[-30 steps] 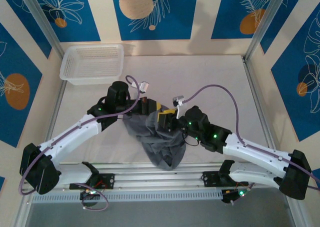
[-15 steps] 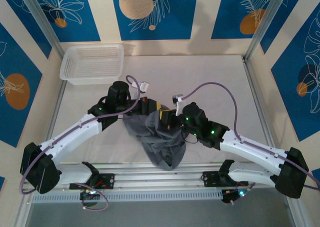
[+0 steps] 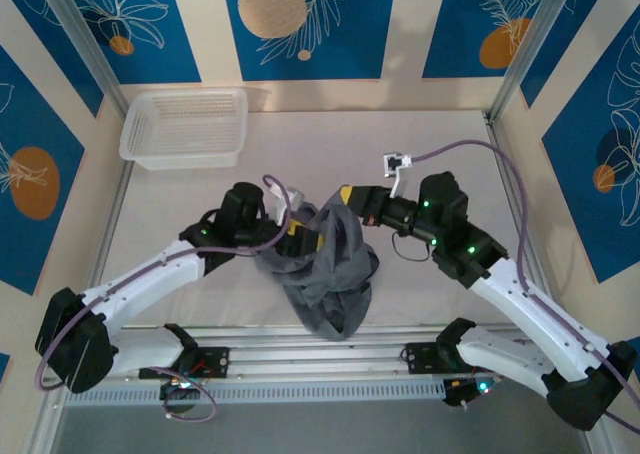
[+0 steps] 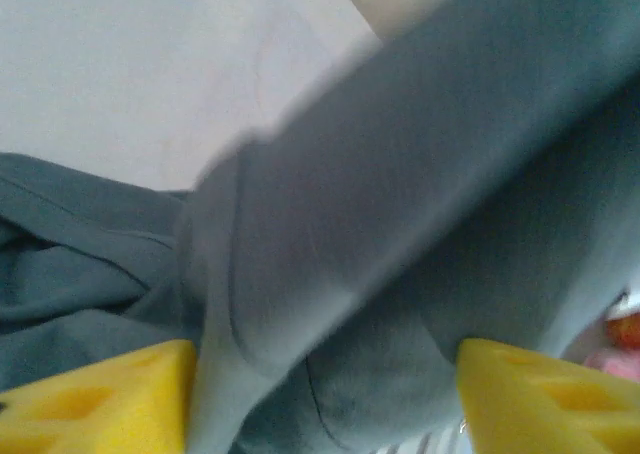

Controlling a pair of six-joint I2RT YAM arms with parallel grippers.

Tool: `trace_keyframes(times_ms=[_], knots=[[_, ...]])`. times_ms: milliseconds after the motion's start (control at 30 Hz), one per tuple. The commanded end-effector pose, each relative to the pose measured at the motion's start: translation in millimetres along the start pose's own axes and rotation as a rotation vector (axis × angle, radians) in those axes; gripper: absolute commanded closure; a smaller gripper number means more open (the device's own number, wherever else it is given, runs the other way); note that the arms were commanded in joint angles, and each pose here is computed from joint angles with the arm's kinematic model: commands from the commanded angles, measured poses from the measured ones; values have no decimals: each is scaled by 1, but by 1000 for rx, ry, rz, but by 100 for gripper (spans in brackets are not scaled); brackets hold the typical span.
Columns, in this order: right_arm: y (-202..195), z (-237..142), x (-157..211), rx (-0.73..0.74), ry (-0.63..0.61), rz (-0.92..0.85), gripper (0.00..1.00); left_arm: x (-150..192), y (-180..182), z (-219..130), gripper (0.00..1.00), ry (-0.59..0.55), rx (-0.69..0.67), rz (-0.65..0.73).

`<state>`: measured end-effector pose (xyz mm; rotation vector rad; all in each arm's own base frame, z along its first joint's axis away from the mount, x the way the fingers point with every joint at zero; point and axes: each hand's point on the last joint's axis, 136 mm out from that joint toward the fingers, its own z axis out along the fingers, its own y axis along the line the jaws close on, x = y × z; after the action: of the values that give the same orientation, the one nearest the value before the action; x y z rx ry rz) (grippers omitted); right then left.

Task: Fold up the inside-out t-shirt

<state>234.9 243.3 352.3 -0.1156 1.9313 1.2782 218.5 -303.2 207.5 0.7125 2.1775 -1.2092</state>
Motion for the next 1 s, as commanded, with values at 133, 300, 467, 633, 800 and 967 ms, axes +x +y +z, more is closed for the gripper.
trace_keyframes(times_ms=[133, 300, 467, 633, 800, 967], knots=[[31, -21, -10, -71, 135, 57, 100, 55, 71, 51, 24, 164, -247, 33], [26, -41, -24, -23, 108, 115, 100, 46, 126, 51, 70, 124, -412, -6], [43, -70, -49, -107, 20, 171, 100, -24, 156, 12, 74, -37, -455, -42], [40, -77, -51, -126, -18, 209, 100, -89, 150, -24, 60, -163, -541, 78], [-17, -49, -18, -74, 25, 379, 100, -96, 106, -16, 43, -220, -315, 66], [-61, -36, 5, 7, 26, 486, 100, -78, 31, -14, 30, -234, -149, 184]])
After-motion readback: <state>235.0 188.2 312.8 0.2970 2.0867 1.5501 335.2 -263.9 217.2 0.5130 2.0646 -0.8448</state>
